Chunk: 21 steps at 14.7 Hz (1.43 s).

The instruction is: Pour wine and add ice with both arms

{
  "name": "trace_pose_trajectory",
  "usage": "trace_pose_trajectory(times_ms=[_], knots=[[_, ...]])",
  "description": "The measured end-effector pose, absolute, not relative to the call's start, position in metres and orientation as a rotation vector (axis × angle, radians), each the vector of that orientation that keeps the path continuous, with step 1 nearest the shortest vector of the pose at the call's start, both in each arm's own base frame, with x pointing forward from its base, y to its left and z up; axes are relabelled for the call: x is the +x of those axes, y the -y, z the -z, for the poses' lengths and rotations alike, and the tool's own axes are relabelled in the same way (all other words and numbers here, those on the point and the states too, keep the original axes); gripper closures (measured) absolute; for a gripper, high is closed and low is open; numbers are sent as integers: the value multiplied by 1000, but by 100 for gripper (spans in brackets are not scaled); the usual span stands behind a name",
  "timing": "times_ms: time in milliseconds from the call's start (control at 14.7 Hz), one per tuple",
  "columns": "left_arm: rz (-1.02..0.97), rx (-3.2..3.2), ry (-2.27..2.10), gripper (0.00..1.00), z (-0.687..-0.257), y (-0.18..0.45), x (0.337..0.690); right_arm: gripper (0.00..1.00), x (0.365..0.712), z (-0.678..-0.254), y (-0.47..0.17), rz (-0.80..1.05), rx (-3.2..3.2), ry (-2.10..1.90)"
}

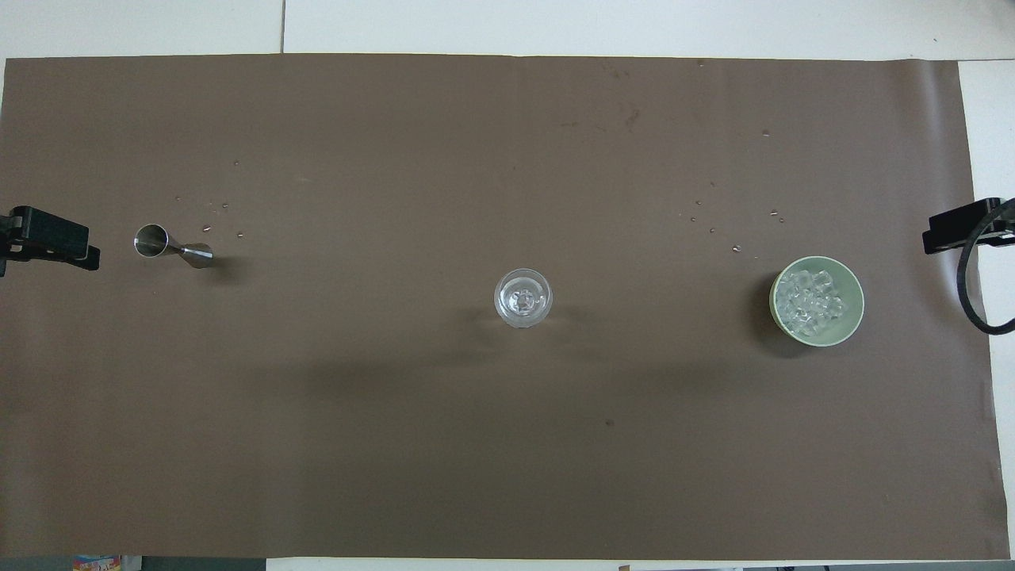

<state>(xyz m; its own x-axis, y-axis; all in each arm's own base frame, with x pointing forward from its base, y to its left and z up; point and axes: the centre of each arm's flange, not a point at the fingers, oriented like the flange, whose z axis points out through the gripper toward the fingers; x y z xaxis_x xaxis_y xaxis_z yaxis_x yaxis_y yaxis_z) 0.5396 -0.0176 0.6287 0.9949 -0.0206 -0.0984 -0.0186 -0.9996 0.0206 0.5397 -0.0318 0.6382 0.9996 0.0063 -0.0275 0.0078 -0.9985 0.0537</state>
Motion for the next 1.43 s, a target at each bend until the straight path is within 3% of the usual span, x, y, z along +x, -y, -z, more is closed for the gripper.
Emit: trace_pose_trajectory(times_ms=[1433], knots=[[154, 3118, 31, 0, -629, 18, 540, 0, 534, -612, 37, 129, 3093, 3]])
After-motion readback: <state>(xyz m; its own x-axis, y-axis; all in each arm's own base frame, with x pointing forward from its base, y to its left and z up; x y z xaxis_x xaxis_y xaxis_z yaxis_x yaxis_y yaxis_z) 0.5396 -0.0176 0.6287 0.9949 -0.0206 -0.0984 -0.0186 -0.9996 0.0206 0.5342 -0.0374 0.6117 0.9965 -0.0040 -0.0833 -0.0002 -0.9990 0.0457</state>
